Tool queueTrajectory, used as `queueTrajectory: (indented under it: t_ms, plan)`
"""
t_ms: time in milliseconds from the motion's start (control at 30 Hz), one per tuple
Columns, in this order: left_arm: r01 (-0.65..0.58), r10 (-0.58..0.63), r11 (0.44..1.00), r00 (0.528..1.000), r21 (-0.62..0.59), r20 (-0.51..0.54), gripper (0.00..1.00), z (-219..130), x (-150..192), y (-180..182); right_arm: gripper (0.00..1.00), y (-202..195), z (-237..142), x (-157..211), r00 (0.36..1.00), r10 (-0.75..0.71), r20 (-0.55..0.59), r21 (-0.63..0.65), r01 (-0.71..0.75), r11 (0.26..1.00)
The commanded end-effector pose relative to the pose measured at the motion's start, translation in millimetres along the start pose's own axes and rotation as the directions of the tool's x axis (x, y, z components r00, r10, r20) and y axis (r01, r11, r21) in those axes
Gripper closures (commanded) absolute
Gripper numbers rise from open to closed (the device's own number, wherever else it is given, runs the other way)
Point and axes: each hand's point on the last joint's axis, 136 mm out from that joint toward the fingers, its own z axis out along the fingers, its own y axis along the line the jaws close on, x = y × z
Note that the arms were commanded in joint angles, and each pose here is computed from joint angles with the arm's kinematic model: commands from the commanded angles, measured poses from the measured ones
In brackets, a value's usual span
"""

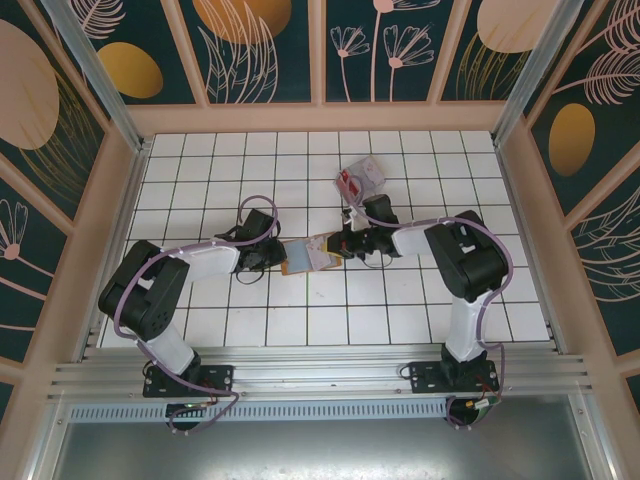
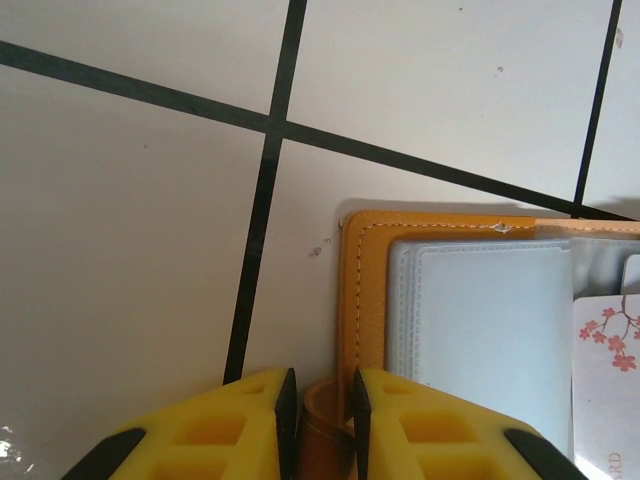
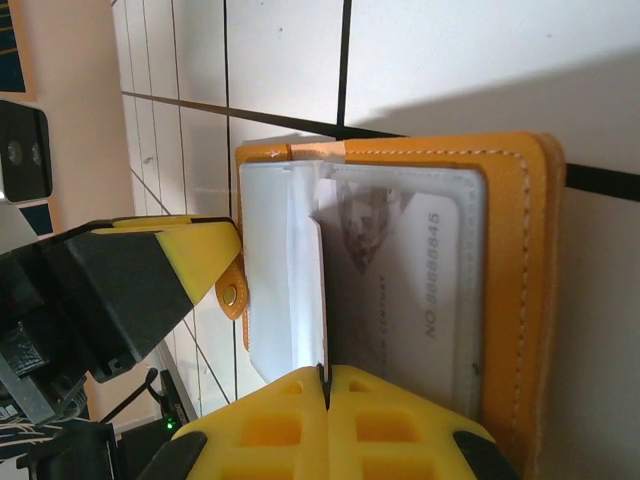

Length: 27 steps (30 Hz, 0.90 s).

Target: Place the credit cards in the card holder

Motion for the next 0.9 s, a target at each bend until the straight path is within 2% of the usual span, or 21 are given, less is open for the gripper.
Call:
queueTrajectory:
  t_ms: [0, 500, 867]
  plan:
    - [0.017, -0.016, 1.000, 0.999, 0.011, -0.051, 0.75, 8.1, 13.8, 3.8, 1.00, 8.3, 8.0, -7.1, 1.000, -0.015, -0.003, -0.011, 0.015, 1.000]
    - [0.024, -0.022, 0.999, 0.999, 0.049, -0.049, 0.75, 8.4, 12.7, -4.0, 1.00, 1.9, 26.3, -11.5, 1.000, 0.009, -0.007, 0.063, -0.009, 0.998]
    - [0.030, -0.027, 0.999, 0.997, 0.039, -0.074, 0.75, 15.9, 19.7, 1.4, 1.00, -5.2, 47.3, 0.7, 0.999, -0.046, 0.027, 0.239, 0.038, 0.970]
